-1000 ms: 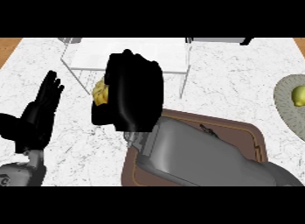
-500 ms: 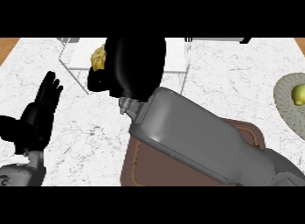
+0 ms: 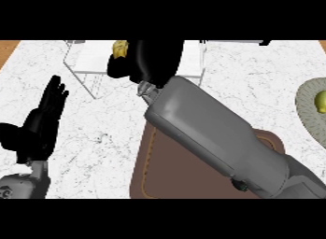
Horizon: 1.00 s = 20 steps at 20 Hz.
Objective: Pick the squash from the tray and place it in the tiered shelf
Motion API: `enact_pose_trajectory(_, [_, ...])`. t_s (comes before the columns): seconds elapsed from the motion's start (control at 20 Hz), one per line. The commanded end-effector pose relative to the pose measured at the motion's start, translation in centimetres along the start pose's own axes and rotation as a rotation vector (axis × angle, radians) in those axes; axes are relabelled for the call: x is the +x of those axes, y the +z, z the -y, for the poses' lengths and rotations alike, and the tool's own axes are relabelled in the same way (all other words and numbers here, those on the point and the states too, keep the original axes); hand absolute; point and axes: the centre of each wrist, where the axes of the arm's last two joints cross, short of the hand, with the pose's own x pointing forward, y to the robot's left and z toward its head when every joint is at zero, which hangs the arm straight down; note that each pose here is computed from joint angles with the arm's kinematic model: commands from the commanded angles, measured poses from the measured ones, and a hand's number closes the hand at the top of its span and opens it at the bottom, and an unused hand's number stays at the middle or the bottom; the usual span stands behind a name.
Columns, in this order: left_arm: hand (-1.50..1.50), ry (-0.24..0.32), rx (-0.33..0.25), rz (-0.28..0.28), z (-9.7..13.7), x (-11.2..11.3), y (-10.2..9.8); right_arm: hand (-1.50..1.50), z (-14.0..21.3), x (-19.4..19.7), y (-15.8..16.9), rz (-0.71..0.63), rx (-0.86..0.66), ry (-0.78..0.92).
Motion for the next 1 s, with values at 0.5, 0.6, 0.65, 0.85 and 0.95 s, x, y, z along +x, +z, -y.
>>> enact_pose_trajectory(0.5, [0.0,0.006,-0.019,0.007,-1.1,0.2,-0.8,1.5,-3.6,-1.7,-3.9,-0.202,-0.073,-0.033])
enact_pose_trajectory(0.6, [0.0,-0.004,-0.012,0.009,-0.2,0.8,0.2,1.5,-3.9,-3.6,-5.0,-0.238,-0.141,-0.182])
enact_pose_trajectory(0.65, [0.0,0.004,-0.011,0.023,0.0,1.0,-0.8,1.5,-4.4,-4.5,-4.8,-0.262,-0.144,-0.205])
enact_pose_trajectory(0.85, [0.0,0.009,-0.017,0.025,2.5,0.3,-0.6,-1.5,-4.5,-4.6,-5.5,-0.284,-0.067,-0.239])
enact_pose_trajectory(0.95, [0.0,0.005,-0.015,0.032,1.0,0.7,-0.4,-1.5,-4.7,-4.9,-6.1,-0.303,-0.058,-0.232])
